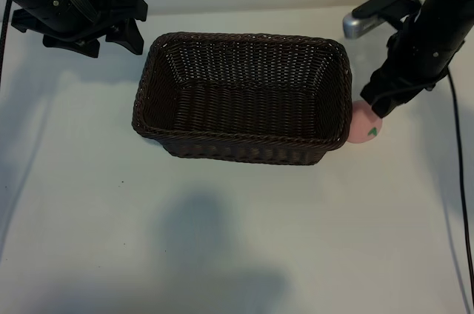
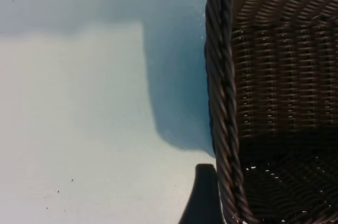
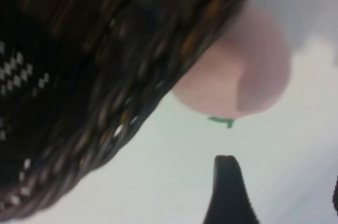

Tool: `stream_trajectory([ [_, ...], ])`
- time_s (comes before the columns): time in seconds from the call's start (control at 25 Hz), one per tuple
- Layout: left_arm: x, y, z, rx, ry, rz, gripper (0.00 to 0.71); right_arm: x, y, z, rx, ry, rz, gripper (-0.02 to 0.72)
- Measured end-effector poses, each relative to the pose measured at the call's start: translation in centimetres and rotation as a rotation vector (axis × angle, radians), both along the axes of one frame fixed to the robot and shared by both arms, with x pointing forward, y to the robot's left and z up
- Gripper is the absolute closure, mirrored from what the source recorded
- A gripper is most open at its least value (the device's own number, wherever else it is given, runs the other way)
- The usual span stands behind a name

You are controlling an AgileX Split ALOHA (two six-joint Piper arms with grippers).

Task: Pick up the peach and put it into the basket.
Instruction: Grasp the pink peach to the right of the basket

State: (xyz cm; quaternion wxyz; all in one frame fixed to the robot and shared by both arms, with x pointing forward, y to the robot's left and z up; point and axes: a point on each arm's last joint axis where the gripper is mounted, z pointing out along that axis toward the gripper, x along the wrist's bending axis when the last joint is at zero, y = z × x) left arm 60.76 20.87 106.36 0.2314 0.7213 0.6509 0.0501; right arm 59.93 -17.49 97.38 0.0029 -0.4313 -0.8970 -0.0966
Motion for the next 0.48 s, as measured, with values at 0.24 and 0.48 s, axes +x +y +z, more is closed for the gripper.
stream_trajectory([
  [0.24, 0.00, 0.00, 0.00, 0.000, 0.000, 0.000, 0.131, 0.05, 0.64, 0.01, 0.072, -0.035, 0.115, 0.238],
  [0.48, 0.00, 0.00, 0.00, 0.000, 0.000, 0.000, 0.131, 0.18, 0.74, 0.02, 0.085, -0.058, 0.144, 0.238],
])
